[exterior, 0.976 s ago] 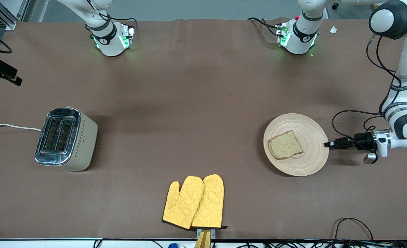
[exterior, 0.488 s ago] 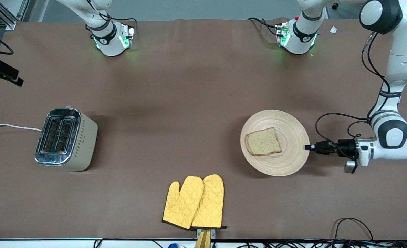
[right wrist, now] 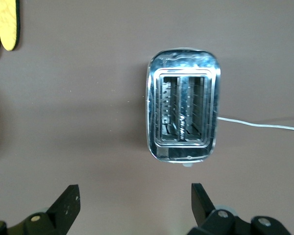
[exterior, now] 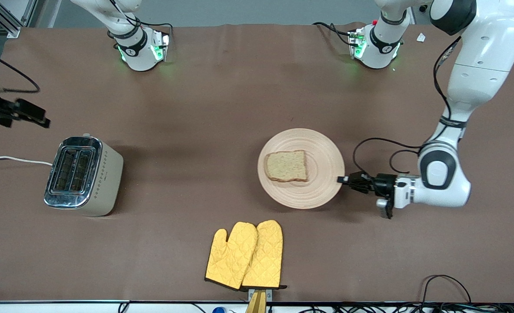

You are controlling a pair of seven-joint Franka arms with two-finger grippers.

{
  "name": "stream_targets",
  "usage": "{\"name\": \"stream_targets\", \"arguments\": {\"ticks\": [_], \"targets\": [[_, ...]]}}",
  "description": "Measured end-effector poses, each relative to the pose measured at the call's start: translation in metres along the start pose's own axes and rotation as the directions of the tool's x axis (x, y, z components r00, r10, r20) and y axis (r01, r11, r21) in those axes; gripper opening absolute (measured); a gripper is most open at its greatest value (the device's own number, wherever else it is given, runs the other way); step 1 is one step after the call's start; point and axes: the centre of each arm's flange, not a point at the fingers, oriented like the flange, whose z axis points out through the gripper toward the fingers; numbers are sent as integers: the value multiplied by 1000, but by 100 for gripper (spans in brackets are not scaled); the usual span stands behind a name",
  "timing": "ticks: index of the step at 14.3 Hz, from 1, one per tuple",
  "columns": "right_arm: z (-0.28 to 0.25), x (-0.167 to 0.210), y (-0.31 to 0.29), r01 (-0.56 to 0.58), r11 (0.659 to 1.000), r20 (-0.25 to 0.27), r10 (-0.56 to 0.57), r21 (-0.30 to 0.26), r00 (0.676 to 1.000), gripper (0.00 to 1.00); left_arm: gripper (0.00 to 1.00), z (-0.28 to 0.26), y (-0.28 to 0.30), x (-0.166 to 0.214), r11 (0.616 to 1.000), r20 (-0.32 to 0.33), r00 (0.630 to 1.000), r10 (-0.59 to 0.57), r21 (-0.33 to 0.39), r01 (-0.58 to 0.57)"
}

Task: Move plate and put bread in toaster

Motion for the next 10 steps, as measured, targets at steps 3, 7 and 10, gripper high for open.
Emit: {"name": "stream_targets", "arguments": {"ticks": [3, 7, 10], "targets": [[44, 25, -20, -38, 999, -17, 38, 9, 999, 100, 10, 70, 26, -5, 1000, -49, 999, -11, 6, 12], [89, 33, -75, -98, 995, -67, 99, 22, 993, 100, 10, 153, 51, -17, 998, -84, 994, -65, 11, 66], [125, 38, -96, -145, 989, -63, 147, 30, 987, 100, 10, 211, 69, -29, 991, -115, 984, -136, -15, 135]]}}
